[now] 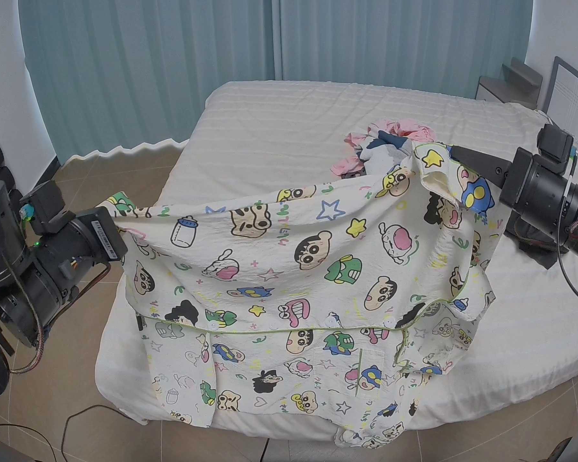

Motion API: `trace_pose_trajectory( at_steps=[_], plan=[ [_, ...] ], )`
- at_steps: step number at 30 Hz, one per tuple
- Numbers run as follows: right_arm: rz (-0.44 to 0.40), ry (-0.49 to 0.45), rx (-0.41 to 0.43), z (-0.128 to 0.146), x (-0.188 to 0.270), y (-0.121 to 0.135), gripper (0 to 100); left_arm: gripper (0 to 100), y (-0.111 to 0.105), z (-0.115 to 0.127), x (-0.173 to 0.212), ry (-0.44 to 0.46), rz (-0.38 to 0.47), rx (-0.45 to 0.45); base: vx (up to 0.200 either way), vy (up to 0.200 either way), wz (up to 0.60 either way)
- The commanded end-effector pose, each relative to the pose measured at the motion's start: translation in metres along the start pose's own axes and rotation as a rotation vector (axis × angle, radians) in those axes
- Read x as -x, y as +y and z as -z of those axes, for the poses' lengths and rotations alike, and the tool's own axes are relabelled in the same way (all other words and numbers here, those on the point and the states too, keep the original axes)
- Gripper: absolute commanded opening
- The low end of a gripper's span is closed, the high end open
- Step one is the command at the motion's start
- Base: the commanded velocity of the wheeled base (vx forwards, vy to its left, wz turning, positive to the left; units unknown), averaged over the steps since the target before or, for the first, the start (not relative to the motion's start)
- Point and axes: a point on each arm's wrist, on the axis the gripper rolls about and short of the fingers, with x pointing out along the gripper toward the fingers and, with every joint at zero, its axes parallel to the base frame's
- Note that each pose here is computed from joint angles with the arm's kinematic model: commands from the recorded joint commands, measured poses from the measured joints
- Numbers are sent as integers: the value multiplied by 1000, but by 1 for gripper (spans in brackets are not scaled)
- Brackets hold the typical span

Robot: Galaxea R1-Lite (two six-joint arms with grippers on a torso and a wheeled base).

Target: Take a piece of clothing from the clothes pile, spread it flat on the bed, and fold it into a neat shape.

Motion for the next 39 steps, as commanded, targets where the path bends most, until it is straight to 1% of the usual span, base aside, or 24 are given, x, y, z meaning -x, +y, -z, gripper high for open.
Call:
trace_pose_trajectory(
  at_steps=[1,5,11,12,18,20,24,25,26,28,32,33,34,35,39],
  plan=[
    [29,35,-7,8,-16,-10,0,0,-1,8,-20,35,-19,-10,200,0,0],
    [41,43,-9,13,-26,-17,0,0,-2,16,-32,65,-29,-17,200,0,0],
    [47,33,-7,23,-44,-28,0,0,-2,26,-54,69,-43,-17,200,0,0],
    [52,42,-11,30,-50,-33,0,0,-1,30,-61,69,-51,-18,200,0,0],
    [61,42,-11,43,-65,-44,0,0,2,48,-76,89,-58,-15,200,0,0],
    [61,47,-12,46,-68,-46,0,0,2,51,-78,92,-57,-7,0,0,0],
    [80,78,-19,60,-78,-56,0,0,3,65,-89,131,-67,-13,0,0,0],
    [80,78,-19,60,-78,-56,0,0,3,65,-89,131,-67,-13,0,0,0],
    [90,82,-21,64,-83,-62,0,0,3,72,-95,147,-71,-18,0,0,0],
    [91,80,-20,68,-85,-64,0,0,3,76,-100,158,-75,-17,0,0,0],
    [105,95,-24,83,-95,-74,0,0,3,89,-114,182,-80,1,0,0,0],
    [105,95,-24,83,-95,-74,0,0,3,89,-114,182,-80,1,0,0,0],
    [125,98,-26,88,-99,-83,0,0,5,93,-125,183,-95,2,0,0,0],
    [127,97,-26,88,-99,-84,0,0,5,94,-126,183,-96,2,0,0,0],
    [157,105,-32,98,-113,-103,0,0,15,106,-147,193,-129,3,0,0,0]
  ],
)
